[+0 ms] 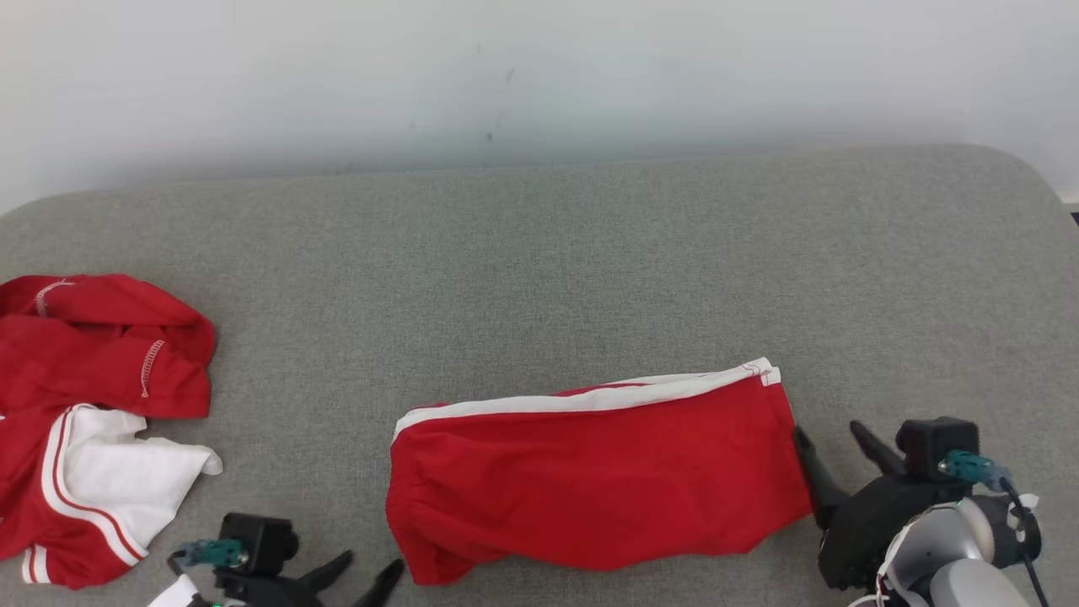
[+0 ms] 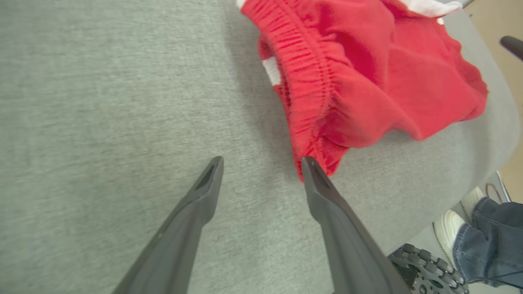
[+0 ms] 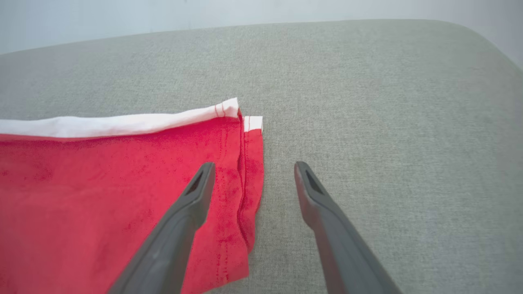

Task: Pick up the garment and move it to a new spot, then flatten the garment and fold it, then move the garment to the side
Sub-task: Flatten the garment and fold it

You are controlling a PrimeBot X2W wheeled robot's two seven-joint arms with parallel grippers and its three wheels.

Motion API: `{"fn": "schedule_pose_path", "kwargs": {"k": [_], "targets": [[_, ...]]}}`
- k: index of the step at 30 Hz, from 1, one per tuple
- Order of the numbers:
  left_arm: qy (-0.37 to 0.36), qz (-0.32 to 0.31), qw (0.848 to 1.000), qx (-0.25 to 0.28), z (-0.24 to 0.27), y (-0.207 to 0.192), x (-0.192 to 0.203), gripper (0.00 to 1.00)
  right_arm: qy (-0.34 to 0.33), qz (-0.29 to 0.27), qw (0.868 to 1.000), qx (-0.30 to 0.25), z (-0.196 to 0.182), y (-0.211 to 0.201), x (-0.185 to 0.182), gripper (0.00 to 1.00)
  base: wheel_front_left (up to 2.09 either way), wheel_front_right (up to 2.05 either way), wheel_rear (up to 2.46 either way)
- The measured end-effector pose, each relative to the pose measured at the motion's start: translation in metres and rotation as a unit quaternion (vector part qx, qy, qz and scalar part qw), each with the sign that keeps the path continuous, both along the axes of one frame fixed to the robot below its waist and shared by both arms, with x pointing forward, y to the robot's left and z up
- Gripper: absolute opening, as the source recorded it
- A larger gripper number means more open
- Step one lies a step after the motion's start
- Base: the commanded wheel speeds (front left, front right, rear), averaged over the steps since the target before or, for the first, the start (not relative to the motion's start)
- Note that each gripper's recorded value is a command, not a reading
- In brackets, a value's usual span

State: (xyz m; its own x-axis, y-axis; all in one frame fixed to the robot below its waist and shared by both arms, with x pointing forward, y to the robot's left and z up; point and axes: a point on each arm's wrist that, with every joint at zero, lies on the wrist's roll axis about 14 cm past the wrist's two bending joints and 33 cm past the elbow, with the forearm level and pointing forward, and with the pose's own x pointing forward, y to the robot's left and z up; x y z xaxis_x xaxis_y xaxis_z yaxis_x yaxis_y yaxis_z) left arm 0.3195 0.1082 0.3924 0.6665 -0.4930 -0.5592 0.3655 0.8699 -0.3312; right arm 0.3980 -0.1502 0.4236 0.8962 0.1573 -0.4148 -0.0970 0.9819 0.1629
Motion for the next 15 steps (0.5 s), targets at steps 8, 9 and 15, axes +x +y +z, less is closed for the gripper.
{"fn": "schedule_pose_path", "kwargs": {"k": [8, 9, 15], "targets": [[-0.141, 0.119, 0.982, 0.037, 0.046, 0.051, 0.037, 1.0, -0.125, -0.077, 0.989, 0.001, 0.056, -0.033, 0.004, 1.0, 0.0, 0.0, 0.0], [-0.168, 0.13, 0.977, 0.024, 0.057, 0.051, 0.042, 1.0, -0.14, -0.089, 0.986, 0.004, 0.062, -0.037, 0.003, 1.0, 0.0, 0.0, 0.0], [-0.316, 0.183, 0.93, -0.038, 0.119, 0.05, 0.045, 1.0, -0.193, -0.115, 0.974, 0.028, 0.078, -0.035, -0.014, 1.0, 0.0, 0.0, 0.0]]}}
